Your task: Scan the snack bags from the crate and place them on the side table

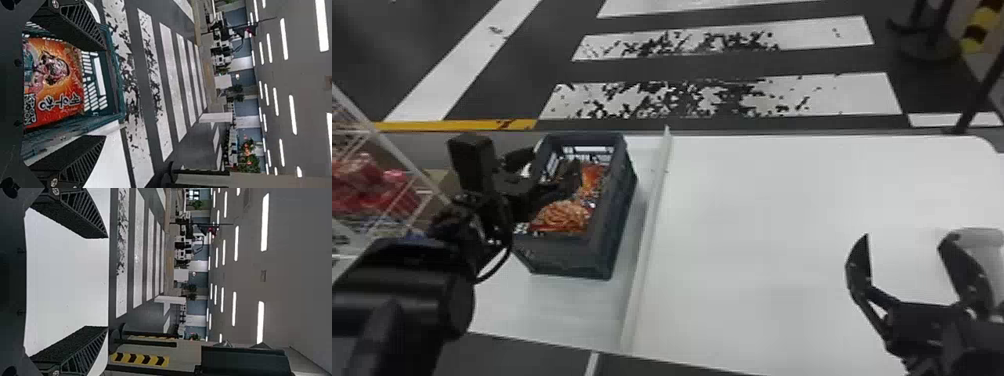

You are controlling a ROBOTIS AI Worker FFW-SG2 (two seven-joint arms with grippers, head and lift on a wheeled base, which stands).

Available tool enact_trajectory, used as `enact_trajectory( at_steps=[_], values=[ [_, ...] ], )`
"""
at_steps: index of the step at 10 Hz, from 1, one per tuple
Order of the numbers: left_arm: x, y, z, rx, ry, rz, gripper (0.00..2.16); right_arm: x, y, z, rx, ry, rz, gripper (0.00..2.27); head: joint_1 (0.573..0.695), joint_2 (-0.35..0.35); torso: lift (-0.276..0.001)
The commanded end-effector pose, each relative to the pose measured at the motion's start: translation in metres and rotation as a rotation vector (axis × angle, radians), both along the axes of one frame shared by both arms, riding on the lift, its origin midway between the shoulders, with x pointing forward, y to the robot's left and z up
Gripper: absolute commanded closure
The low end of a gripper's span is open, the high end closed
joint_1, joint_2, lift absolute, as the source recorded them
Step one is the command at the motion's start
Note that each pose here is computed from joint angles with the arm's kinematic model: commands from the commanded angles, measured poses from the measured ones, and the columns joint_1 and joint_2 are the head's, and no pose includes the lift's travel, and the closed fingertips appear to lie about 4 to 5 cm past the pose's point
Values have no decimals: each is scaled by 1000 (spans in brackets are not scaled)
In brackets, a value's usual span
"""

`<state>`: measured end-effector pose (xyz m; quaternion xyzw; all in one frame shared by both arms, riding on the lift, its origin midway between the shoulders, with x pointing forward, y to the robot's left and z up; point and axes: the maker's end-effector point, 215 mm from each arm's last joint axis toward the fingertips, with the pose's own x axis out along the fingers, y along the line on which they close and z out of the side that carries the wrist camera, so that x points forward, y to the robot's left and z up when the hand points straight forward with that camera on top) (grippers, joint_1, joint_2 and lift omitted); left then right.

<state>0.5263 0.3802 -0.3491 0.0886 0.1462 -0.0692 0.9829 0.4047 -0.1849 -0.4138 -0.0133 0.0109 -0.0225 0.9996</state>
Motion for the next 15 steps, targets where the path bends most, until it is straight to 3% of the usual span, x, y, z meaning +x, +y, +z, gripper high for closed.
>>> enact_trajectory(
  at_steps=[1, 5, 7, 8, 12, 15],
  values=[
    [9, 19, -10, 36, 41, 0, 83, 0, 0, -1, -1, 3, 1, 49, 695, 228, -50],
    [21, 51, -53, 96, 208, 15, 83, 3, 10, -3, -9, 14, 21, 49, 695, 266, -50],
    [13, 70, -79, 105, 293, 37, 83, 8, 23, -4, -16, 23, 53, 49, 695, 296, -50],
    [16, 63, -98, 110, 345, 15, 83, 8, 24, -5, -18, 27, 57, 49, 695, 308, -50],
    [34, 41, -113, 156, 385, -38, 83, 5, 37, -2, -23, 32, 81, 49, 695, 312, -50],
    [40, 29, -136, 190, 463, -66, 83, 4, 39, 0, -26, 35, 85, 49, 695, 296, -50]
  ],
)
